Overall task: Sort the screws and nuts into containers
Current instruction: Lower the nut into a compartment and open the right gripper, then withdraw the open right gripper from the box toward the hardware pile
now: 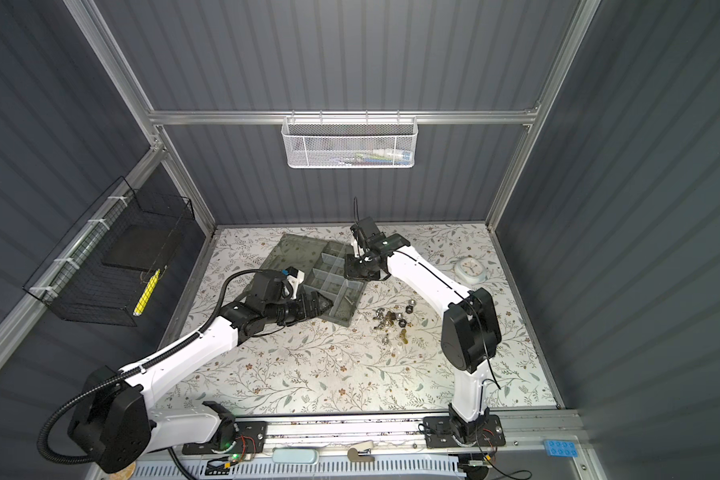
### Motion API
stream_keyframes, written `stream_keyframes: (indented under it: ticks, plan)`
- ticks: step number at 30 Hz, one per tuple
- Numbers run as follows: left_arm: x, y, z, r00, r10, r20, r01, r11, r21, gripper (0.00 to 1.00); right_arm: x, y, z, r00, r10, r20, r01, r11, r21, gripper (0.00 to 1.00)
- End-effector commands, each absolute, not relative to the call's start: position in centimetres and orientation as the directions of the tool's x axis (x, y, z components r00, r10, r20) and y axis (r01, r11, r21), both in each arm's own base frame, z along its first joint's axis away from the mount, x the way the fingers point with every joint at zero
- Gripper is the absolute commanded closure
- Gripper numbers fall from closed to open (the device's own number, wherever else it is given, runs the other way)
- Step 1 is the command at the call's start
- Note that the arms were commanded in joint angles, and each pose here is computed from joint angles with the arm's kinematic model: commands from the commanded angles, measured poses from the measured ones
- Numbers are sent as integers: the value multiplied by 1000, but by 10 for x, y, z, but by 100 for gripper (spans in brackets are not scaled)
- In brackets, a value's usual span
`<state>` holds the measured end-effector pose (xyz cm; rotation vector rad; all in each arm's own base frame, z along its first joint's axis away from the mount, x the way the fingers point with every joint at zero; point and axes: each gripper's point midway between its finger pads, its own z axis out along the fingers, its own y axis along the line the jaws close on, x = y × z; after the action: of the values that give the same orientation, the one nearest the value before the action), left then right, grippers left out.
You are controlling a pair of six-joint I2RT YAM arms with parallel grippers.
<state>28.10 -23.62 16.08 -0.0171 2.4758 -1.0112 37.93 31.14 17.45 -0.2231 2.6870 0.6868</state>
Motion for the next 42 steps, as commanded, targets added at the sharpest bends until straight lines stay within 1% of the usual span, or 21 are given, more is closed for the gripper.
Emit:
stream_keyframes:
  ticks: [1,10,16,22,30,35,42]
  plan:
    - [273,-220,153,-904,-186,-384,135,729,-671,0,372,337,177,-933,-79,-352,-251,843,476,76]
    - [271,-194,136,-906,-291,-306,27,684,-729,0,356,379,148,-950,-131,-285,-266,817,512,76]
    - [272,-191,128,-908,-321,-269,-10,659,-752,0,345,389,116,-960,-154,-235,-255,828,500,75]
    - [273,-191,127,-909,-321,-267,-11,658,-753,0,338,389,90,-967,-163,-195,-239,842,484,72]
    - [272,-191,126,-911,-317,-265,-11,661,-751,0,335,386,73,-971,-168,-170,-230,852,471,65]
    - [273,-191,128,-910,-316,-268,-8,660,-751,0,334,386,67,-973,-170,-159,-226,856,466,64]
    - [272,-190,128,-910,-311,-274,-4,668,-744,0,335,386,73,-971,-169,-170,-230,852,470,62]
